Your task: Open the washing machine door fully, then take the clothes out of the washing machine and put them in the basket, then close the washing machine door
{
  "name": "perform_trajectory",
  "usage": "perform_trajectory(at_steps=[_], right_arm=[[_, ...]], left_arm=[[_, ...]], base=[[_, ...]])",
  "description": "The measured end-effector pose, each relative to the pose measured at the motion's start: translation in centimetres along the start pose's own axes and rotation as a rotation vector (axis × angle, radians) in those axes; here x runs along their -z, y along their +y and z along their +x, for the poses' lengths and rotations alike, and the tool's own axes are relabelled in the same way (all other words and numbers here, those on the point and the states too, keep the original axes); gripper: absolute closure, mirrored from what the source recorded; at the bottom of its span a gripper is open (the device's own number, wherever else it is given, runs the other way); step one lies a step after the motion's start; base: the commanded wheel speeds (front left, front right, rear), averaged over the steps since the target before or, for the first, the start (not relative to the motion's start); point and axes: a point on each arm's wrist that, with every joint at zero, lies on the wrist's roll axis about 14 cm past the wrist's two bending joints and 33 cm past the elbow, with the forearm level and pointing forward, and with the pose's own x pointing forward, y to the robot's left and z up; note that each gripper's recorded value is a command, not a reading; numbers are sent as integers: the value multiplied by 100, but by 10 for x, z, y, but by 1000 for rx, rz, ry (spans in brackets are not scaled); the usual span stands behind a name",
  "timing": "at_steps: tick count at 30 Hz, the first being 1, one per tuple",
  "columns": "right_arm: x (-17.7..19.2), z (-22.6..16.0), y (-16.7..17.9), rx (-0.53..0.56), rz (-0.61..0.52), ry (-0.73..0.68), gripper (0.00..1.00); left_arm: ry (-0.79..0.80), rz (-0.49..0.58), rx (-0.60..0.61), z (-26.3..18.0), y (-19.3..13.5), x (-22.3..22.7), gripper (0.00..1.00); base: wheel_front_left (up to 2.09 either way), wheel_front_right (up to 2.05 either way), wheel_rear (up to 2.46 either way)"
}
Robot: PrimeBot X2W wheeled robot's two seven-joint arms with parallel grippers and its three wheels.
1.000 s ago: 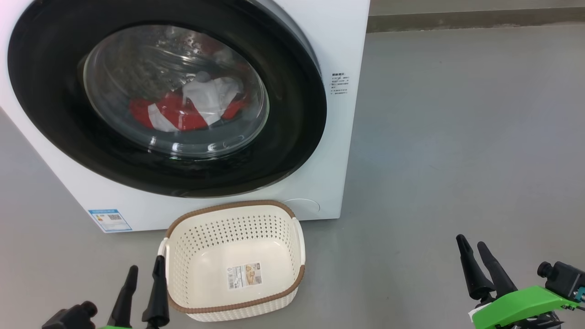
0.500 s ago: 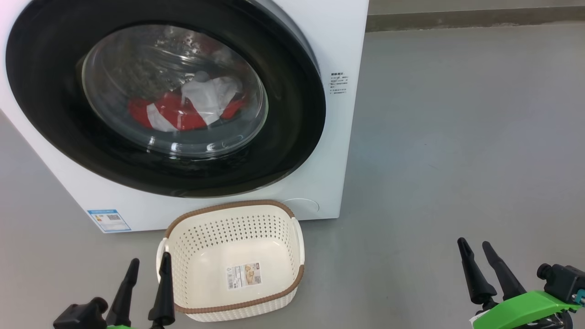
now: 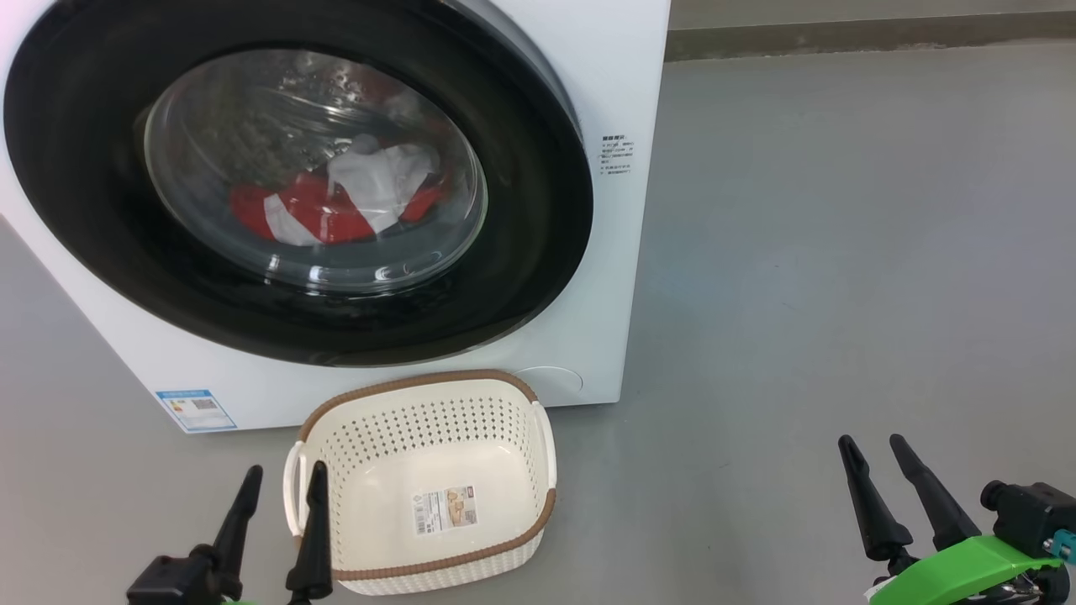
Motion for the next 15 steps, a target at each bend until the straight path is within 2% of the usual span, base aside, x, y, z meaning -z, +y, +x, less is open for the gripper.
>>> perform_trajectory(at_steps=[15], right_arm=[[-5, -10, -5, -8, -144, -23, 0]], left_arm=[[-39, 146, 34, -1, -7, -7, 0]], base=[[0, 0, 0]])
